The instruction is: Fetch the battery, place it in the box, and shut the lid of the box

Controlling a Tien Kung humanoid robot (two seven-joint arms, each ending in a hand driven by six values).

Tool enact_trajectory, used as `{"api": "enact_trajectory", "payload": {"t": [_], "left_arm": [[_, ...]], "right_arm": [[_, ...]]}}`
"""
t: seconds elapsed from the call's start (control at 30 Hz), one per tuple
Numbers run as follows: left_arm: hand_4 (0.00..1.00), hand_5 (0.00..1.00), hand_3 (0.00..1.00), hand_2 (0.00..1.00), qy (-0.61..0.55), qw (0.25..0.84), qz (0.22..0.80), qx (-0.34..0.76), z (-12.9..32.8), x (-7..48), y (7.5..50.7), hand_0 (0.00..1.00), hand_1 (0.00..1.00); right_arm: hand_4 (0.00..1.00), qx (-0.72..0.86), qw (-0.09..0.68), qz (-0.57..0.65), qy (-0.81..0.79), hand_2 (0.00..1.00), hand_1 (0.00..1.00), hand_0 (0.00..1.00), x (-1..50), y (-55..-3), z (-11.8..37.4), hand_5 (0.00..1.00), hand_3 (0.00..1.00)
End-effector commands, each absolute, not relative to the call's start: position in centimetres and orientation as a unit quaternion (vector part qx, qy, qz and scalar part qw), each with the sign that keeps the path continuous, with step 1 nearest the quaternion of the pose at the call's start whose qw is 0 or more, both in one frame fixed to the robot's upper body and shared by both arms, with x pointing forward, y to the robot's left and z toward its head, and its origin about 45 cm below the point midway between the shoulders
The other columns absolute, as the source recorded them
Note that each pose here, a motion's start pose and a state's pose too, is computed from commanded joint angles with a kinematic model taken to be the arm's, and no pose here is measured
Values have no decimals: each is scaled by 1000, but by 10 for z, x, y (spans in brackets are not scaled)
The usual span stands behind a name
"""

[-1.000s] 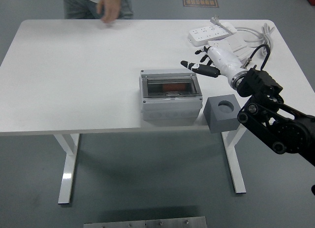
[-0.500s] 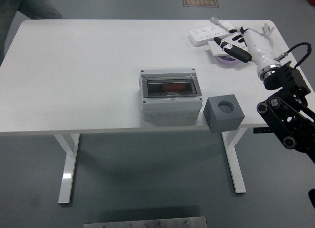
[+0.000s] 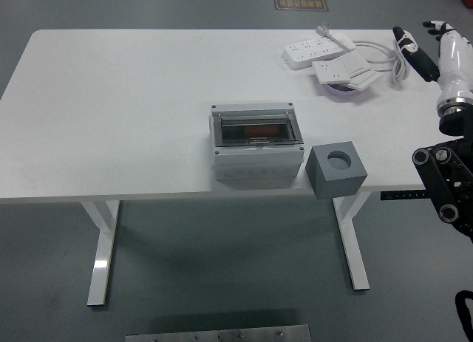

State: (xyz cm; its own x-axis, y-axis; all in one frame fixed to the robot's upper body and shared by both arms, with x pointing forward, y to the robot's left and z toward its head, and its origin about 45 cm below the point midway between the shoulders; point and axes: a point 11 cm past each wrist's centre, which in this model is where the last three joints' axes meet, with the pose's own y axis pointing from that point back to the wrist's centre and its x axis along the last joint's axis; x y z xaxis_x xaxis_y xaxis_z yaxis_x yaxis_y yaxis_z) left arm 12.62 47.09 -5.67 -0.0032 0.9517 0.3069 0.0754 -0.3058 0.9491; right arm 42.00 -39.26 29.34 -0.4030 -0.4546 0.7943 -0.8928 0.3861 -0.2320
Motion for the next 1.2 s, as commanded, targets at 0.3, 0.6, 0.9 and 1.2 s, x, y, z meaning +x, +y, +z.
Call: {"api": "enact_trajectory", "payload": {"t": [0.3, 0.6, 0.9, 1.2], "left_arm": [[843, 514, 809, 841, 438, 395, 557, 585, -57, 127, 470, 847, 898], [844, 515, 809, 841, 438, 395, 558, 584, -57, 128, 470, 847, 897], [844, 516, 809, 841, 438, 395, 558, 584, -57, 128, 470, 848, 897], [845, 520, 809, 841, 438, 396, 558, 584, -56, 129, 470, 848, 898]], "right_arm": [[759, 391, 386, 325, -770, 529, 474, 596, 409, -413, 298, 660, 614], [735, 380, 458, 283, -752, 430, 373, 423, 405, -425, 297, 666, 546], [731, 392, 516, 257, -717, 492, 376, 397, 401, -431, 300, 706, 578], [741, 456, 561, 216, -656, 569, 394, 412, 402, -424, 281, 719, 628]]}}
